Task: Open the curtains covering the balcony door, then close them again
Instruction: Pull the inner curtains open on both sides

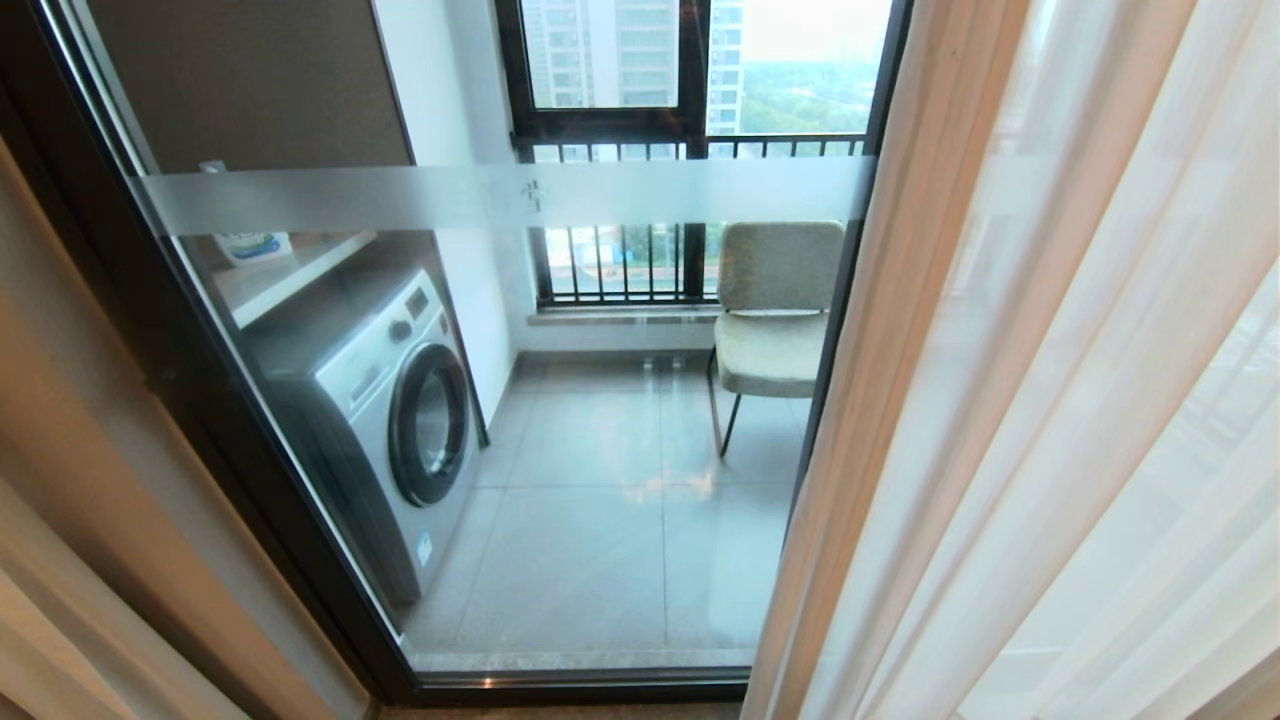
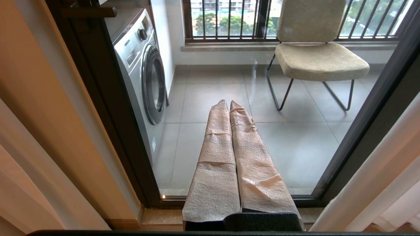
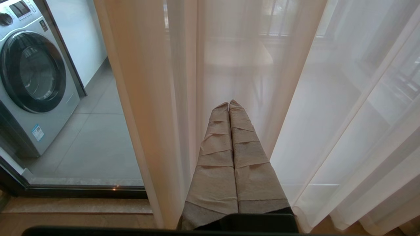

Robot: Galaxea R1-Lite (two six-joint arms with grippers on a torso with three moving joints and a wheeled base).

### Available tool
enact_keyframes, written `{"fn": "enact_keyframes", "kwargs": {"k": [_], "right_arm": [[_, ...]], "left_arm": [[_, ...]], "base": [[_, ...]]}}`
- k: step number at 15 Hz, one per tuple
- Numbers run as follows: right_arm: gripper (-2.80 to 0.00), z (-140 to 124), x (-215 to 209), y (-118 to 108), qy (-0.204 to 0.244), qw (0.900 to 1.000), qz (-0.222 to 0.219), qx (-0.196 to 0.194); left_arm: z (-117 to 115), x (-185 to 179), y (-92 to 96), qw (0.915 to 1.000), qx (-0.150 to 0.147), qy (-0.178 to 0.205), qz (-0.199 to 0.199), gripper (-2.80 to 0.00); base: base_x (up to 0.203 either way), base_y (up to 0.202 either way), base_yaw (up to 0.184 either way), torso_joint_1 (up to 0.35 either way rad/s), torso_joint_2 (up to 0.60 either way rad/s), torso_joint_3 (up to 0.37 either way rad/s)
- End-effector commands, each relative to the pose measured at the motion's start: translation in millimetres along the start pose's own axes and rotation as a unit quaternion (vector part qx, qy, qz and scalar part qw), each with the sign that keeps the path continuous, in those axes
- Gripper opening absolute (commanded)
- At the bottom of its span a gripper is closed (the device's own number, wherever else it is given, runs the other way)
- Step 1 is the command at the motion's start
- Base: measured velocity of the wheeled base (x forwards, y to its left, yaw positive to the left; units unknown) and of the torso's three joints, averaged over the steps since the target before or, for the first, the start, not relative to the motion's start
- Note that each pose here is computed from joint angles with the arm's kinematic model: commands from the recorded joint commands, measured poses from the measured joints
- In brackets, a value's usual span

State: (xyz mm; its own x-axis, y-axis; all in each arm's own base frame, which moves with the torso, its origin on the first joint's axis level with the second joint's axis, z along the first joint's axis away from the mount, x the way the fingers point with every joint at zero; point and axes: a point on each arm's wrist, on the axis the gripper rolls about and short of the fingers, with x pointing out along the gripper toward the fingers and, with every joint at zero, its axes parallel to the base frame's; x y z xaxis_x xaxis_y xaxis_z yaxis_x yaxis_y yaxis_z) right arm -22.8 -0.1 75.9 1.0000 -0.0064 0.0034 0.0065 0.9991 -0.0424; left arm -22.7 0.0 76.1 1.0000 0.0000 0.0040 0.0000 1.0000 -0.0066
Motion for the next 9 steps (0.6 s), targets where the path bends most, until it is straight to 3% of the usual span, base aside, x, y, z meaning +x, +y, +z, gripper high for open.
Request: {"fn": "enact_keyframes", "kwargs": {"k": [1, 7, 8, 9], "right_arm": [[-2.8, 0, 0, 0, -0.003, 1.0, 0.0, -0.004], [-2.8, 6, 0, 0, -0.028, 0.999, 0.004, -0.027], [-2.8, 10, 1, 0, -0.037, 0.999, 0.01, -0.026], [-2.8, 16, 1, 1, -0.046, 0.998, 0.042, -0.027]], "left_arm": [[0, 0, 0.0, 1.0, 0.0, -0.001, 0.0, -2.8], [0, 0, 0.0, 1.0, -0.001, -0.001, 0.0, -2.8], [0, 0, 0.0, 1.0, -0.001, -0.001, 0.0, -2.8], [0, 0, 0.0, 1.0, -0.001, -0.001, 0.0, -2.8]], "base": [[0.0, 0.0, 0.0, 0.0, 0.0, 0.0], [0.0, 0.0, 0.0, 0.0, 0.0, 0.0], [0.0, 0.0, 0.0, 0.0, 0.0, 0.0], [0.0, 0.0, 0.0, 0.0, 0.0, 0.0]]}}
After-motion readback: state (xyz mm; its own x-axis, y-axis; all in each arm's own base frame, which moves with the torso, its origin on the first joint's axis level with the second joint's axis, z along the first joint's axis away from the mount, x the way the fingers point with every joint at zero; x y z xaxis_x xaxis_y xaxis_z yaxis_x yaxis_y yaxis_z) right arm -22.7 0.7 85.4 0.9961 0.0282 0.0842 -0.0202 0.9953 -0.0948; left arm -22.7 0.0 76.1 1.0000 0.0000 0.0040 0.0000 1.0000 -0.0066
